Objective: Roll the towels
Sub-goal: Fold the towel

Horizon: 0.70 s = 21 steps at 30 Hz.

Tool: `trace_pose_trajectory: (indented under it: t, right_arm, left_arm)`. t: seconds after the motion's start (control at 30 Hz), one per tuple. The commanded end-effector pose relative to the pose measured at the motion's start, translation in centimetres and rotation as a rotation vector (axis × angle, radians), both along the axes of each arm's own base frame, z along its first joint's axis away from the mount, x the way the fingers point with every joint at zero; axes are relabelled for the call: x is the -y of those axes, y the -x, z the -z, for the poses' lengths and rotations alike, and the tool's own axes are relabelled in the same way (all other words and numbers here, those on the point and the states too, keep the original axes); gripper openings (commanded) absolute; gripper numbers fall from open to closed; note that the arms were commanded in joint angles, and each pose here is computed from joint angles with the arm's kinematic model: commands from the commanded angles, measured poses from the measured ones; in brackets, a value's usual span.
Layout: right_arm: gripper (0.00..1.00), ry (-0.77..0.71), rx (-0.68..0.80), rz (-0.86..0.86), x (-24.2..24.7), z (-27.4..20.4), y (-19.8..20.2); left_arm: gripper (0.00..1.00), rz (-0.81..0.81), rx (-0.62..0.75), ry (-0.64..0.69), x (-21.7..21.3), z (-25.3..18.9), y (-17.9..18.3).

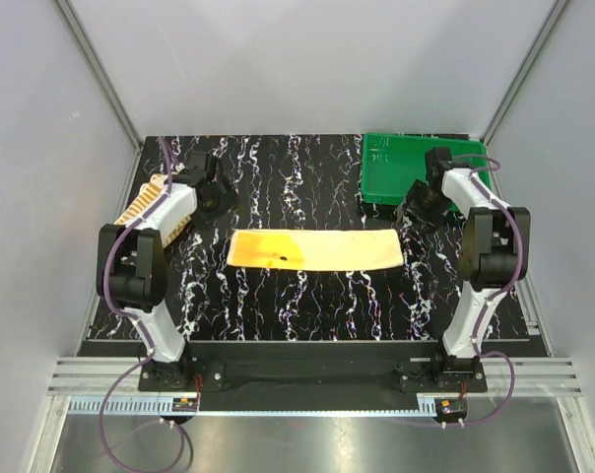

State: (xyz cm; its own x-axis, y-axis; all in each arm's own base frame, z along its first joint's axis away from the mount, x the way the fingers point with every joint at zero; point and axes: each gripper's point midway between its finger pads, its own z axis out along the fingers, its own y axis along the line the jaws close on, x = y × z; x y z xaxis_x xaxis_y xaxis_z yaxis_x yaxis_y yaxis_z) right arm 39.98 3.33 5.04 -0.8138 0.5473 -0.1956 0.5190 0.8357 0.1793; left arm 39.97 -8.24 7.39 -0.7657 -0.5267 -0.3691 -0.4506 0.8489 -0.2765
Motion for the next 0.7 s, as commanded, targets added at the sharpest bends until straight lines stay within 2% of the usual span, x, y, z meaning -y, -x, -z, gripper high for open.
trace_pose_trajectory:
  t: [0.0, 0.03, 0.07, 0.23, 0.33, 0.47, 0.67]
  right_arm:
    - [0.75, 0.095, 0.074, 0.041, 2.9, -3.5, 0.8]
    - [0.8, 0.104, 0.086, 0.056, 3.3, -4.0, 1.8]
    - [0.81, 0.11, 0.109, 0.065, 3.5, -4.4, 2.0]
    - [0.81, -0.039, 0.174, 0.05, 0.8, -5.1, 5.0]
    - [0.8, -0.121, 0.19, 0.046, -0.7, -4.5, 6.6]
    - [0.7, -0.218, 0.157, 0.028, -2.5, -2.1, 8.0]
    - [0.63, -0.294, 0.104, 0.046, -3.7, 0.8, 9.3]
  left_arm:
    - [0.92, -0.018, 0.082, -0.067, -1.6, -3.2, -1.4]
    - [0.93, -0.024, 0.103, -0.064, -1.6, -4.2, -1.2]
    - [0.93, -0.031, 0.114, -0.061, -1.6, -4.7, -1.1]
    - [0.92, -0.012, 0.205, -0.039, -0.2, -7.0, 0.9]
    - [0.91, 0.057, 0.233, -0.045, 2.2, -7.8, 2.4]
    - [0.9, 0.136, 0.233, -0.019, 5.4, -7.2, 4.9]
    - [0.89, 0.168, 0.213, -0.014, 6.1, -5.8, 7.1]
